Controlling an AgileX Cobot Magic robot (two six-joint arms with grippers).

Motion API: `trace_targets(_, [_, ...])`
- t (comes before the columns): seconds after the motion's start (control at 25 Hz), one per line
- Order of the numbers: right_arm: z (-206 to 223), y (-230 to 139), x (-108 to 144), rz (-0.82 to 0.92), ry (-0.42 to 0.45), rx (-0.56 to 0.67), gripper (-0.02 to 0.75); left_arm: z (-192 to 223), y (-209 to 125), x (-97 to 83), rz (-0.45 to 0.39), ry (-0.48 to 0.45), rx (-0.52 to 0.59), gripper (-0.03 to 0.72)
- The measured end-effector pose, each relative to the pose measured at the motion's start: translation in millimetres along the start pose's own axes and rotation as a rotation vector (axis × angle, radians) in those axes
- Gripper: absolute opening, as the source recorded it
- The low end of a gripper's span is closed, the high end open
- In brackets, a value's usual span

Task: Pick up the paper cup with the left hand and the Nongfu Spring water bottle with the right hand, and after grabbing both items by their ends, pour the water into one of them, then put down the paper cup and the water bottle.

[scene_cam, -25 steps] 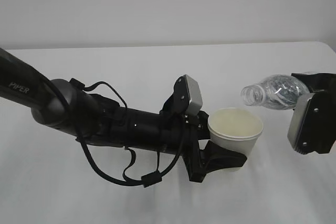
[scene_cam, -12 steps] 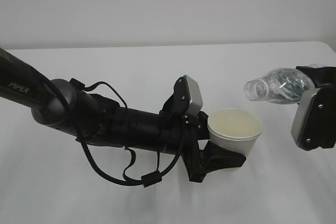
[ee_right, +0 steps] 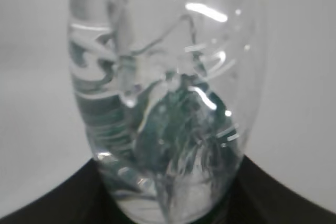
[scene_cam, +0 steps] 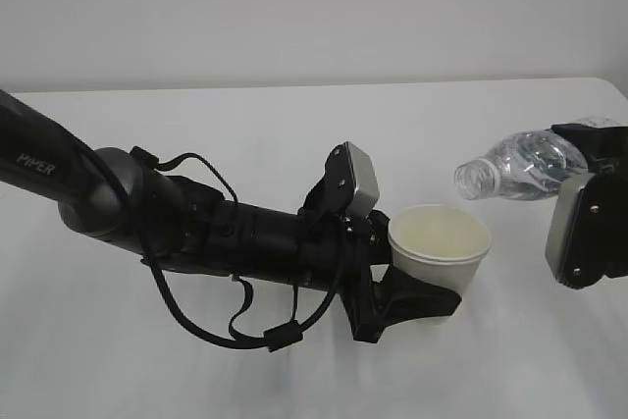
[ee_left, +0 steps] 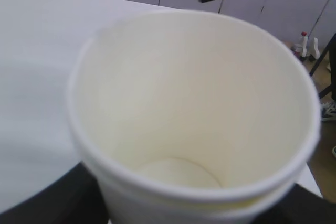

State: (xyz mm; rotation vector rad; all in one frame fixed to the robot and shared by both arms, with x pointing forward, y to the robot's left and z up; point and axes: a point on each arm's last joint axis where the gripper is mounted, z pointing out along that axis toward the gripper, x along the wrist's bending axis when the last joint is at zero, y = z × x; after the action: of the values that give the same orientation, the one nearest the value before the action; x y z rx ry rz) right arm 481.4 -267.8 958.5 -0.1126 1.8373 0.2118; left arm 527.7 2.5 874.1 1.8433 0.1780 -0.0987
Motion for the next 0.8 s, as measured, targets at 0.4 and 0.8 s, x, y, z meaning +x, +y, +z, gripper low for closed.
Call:
trace_targets(0.4, [0.0,0.0,0.0,-0.046,0.0,0.0,0.374,0.0,1.1,-0.9,-0.002,-0.01,-0.012,0.447])
trace_targets(0.8, [0.3,-0.1,-0.6,-0.065,-0.002,0.002,0.374,0.0,1.0,-1.0,-0.001,-0.011,-0.011,0.447])
